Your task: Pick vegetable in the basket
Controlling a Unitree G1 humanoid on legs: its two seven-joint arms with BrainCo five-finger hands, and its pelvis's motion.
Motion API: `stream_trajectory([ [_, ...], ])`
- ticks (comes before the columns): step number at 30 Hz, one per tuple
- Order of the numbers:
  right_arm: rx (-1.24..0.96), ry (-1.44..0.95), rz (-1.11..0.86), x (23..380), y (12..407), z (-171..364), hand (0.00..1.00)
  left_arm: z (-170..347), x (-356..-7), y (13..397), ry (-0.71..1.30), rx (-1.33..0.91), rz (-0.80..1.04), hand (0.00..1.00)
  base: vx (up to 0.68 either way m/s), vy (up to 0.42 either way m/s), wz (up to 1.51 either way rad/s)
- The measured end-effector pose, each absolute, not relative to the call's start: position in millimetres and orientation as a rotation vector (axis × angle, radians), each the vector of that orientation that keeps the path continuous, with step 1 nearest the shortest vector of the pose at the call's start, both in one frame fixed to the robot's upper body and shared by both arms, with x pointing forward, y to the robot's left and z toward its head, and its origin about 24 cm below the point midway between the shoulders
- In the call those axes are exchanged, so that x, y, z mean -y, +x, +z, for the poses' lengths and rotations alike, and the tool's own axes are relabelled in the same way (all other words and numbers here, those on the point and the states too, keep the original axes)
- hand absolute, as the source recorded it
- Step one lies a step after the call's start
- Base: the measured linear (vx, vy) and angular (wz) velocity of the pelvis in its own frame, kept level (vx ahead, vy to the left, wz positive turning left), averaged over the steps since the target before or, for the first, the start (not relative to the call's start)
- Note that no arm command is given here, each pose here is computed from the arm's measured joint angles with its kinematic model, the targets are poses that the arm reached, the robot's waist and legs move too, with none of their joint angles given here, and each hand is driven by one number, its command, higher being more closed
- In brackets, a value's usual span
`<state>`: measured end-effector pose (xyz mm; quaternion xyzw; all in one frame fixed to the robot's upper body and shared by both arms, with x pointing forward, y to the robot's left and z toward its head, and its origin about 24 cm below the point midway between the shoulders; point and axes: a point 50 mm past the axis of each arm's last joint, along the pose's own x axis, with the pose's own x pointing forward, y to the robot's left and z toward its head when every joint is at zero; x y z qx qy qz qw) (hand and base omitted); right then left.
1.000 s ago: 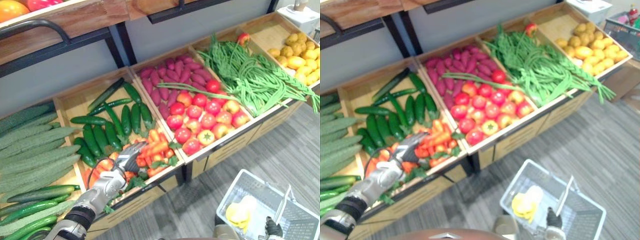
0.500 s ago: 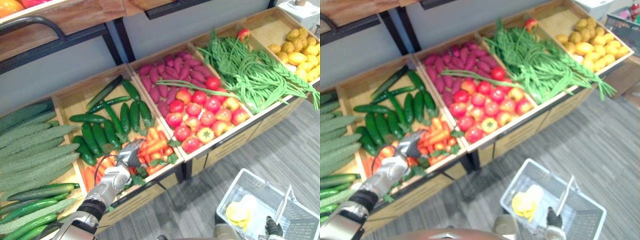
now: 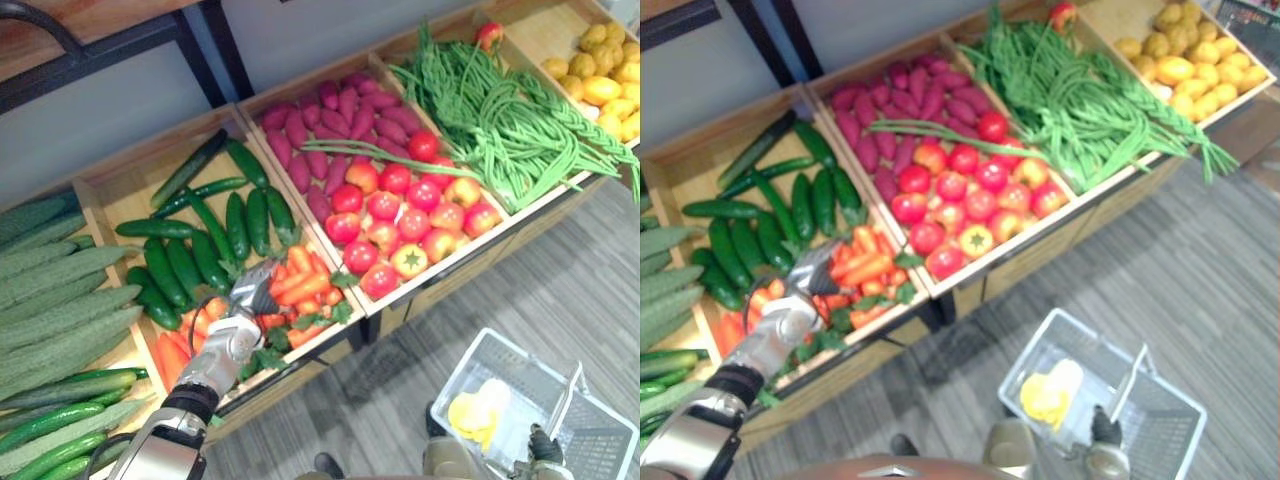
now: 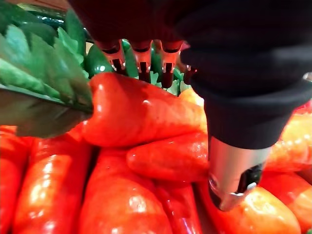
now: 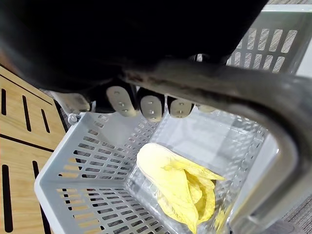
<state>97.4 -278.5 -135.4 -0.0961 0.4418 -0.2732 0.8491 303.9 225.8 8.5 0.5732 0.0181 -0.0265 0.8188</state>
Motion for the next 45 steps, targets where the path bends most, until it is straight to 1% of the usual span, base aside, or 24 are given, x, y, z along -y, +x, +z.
stream_trajectory([
  [4,-0.920,-0.203,-0.573,279,101,-134,1.00,13,-221,310,1.220,-0.014,-0.048,1.00,0.00,-0.058,-0.02],
  [13,-0.906,-0.205,-0.563,277,108,-133,1.00,7,-220,309,1.245,-0.035,-0.088,1.00,-0.02,-0.063,-0.06],
  [20,-0.909,-0.205,-0.563,277,107,-133,1.00,4,-222,308,1.250,-0.062,-0.106,1.00,-0.06,-0.082,-0.02],
  [28,-0.930,-0.202,-0.570,278,102,-135,1.00,-1,-215,306,1.264,-0.068,-0.163,1.00,-0.08,-0.086,0.13],
  [31,-0.943,-0.200,-0.580,279,98,-136,1.00,4,-211,307,1.258,-0.040,-0.163,1.00,-0.08,-0.066,0.19],
  [35,-0.946,-0.201,-0.586,280,97,-136,1.00,24,-197,312,1.233,0.081,-0.154,1.00,-0.07,-0.073,0.26],
  [38,-0.950,-0.192,-0.604,283,95,-135,1.00,31,-192,309,1.215,0.128,-0.149,1.00,-0.03,-0.054,0.25],
  [45,-0.977,-0.221,-0.593,286,92,-136,1.00,43,-196,303,1.221,0.192,-0.136,1.00,-0.03,-0.031,0.07],
])
